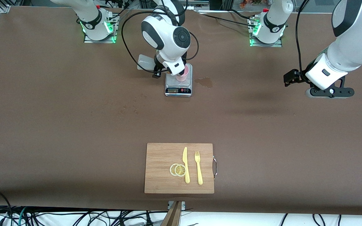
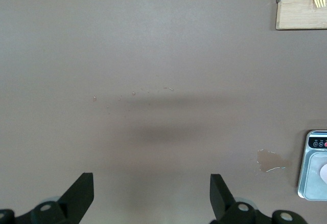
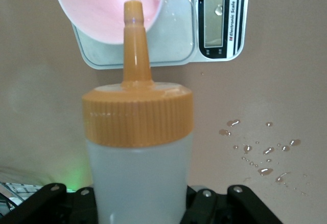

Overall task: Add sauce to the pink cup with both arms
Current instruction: 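Carry the sauce bottle with the right gripper back beside the scale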

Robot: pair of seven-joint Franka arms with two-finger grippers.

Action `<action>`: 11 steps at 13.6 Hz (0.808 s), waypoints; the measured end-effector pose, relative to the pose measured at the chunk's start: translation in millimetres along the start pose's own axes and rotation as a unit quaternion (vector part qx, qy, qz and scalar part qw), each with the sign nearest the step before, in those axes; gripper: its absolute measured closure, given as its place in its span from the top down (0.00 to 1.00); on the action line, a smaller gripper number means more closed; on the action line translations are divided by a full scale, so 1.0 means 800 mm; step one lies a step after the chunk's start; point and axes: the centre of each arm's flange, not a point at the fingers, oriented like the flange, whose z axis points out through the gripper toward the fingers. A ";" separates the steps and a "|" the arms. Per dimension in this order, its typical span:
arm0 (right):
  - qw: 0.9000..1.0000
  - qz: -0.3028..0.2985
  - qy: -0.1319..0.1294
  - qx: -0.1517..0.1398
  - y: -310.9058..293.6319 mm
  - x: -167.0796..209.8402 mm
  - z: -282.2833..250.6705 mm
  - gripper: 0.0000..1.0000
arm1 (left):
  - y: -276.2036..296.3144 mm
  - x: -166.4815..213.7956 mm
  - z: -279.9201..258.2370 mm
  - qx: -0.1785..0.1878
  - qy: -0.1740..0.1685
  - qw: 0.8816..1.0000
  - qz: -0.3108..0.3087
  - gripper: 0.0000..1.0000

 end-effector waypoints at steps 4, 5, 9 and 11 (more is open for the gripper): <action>0.998 -0.012 0.041 0.040 0.057 -0.046 -0.006 0.22 | 0.000 0.000 0.000 0.000 0.000 1.000 0.000 1.00; 0.996 -0.015 0.065 0.058 0.078 -0.065 -0.010 0.22 | 0.000 0.000 0.000 0.000 0.000 1.000 0.000 1.00; 0.968 -0.040 0.216 0.123 0.169 -0.177 -0.026 0.22 | 0.000 0.000 0.000 0.000 0.000 1.000 0.000 1.00; 0.943 -0.056 0.301 0.129 0.211 -0.244 -0.028 0.22 | 0.000 0.000 0.000 0.000 0.000 1.000 0.000 1.00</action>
